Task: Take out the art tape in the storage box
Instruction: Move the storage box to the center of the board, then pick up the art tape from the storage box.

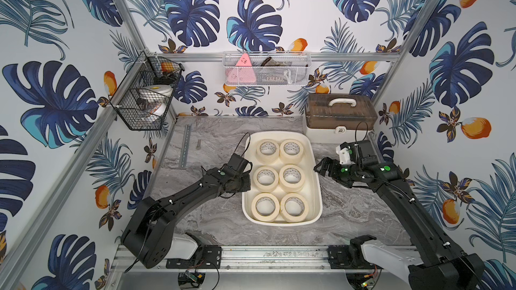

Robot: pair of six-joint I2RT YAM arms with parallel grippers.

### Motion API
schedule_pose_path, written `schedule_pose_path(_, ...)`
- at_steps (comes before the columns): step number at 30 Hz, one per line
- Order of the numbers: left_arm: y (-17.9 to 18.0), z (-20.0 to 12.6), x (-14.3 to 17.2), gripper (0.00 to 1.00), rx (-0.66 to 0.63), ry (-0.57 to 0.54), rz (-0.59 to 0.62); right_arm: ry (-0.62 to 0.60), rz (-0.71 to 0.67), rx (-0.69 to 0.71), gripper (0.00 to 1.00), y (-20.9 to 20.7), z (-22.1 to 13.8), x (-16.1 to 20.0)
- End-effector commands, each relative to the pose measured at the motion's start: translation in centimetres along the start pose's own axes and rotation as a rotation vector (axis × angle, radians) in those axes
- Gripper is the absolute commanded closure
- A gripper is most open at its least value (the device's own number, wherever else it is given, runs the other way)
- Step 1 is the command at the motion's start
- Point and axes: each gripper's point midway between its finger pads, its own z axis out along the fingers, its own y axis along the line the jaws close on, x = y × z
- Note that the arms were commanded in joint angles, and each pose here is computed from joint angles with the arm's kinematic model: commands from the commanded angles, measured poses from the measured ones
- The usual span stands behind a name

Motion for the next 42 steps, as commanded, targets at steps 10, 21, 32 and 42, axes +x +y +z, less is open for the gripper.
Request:
schedule_pose_path(10, -0.4, -0.4, 1.3, 1.0, 0.037, 0.04, 0.043, -0.021, 0.128, -0.003, 0.04, 3.7, 1.5, -0.2)
schedule_pose_path(21, 0.9, -1.2, 1.5, 1.0, -0.027, 0.031, 0.042, -0.039, 0.079, 0.049, 0.06, 10.4, 5.8, 0.2)
schedule_pose_path(32, 1.5, -6.4, -0.1, 0.38, -0.045, -0.105, 0.039, 0.014, 0.055, 0.087, 0.21, 13.4, 12.3, 1.0)
schedule_pose_path(42, 1.0, -9.3, -0.9, 0.3, -0.033, -0.147, 0.074, 0.009, 0.069, 0.141, 0.29, 13.4, 15.9, 0.5)
